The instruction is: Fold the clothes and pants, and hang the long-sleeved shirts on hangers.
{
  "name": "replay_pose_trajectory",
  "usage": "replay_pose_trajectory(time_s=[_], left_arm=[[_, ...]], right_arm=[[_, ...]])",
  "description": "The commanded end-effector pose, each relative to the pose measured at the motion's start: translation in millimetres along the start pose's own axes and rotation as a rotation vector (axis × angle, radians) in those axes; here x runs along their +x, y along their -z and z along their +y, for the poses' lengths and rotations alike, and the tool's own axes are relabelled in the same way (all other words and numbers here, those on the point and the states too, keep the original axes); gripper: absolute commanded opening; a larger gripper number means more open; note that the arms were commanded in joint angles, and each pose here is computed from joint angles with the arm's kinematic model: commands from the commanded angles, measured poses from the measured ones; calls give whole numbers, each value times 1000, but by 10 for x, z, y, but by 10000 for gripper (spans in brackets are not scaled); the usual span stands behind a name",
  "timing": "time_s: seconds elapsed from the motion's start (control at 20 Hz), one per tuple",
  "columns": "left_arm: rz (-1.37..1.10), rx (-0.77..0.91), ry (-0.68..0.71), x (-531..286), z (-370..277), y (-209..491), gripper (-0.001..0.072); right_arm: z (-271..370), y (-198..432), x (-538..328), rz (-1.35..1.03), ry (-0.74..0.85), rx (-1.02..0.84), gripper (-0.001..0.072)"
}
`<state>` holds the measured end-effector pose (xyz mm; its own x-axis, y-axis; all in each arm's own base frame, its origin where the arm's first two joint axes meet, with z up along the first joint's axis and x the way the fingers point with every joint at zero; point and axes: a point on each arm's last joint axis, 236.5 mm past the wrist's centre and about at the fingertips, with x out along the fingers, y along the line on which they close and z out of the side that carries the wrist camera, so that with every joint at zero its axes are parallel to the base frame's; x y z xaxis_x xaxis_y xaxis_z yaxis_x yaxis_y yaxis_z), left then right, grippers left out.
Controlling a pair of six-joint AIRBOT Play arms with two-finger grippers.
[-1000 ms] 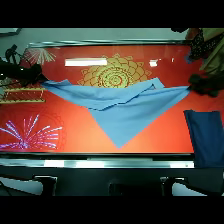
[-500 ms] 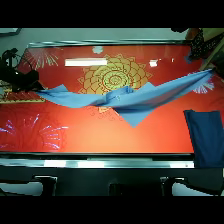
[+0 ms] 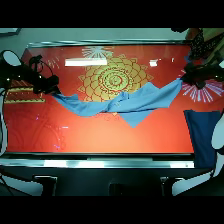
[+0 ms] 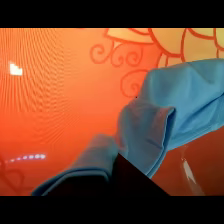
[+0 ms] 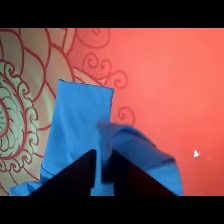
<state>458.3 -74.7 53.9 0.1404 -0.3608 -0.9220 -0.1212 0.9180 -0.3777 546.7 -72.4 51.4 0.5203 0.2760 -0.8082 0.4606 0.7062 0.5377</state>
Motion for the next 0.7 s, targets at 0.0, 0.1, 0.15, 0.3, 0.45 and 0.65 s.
replay_pose_trajectory(time_s=[0.0, 0.1, 0.15, 0.3, 0.45, 0.65], left_arm=[[4, -9, 0, 193, 28, -80, 22], [-14, -8, 2, 181, 39, -125, 22], [-15, -10, 2, 180, 45, -127, 22], [-19, -3, 2, 178, 49, -138, 22], [-23, -3, 3, 177, 48, -147, 22], [-23, -4, 3, 177, 48, -146, 22]], right_arm=[[-7, 87, 341, 70, -63, 25, 273], [-126, 269, 202, 153, -38, -124, 370], [-273, 391, 106, 219, -9, -157, 387], [-597, 697, -95, 352, 2, -105, 429], [-459, 1213, -54, 425, -80, -70, 429], [-320, 2196, 277, 498, -75, -61, 443]])
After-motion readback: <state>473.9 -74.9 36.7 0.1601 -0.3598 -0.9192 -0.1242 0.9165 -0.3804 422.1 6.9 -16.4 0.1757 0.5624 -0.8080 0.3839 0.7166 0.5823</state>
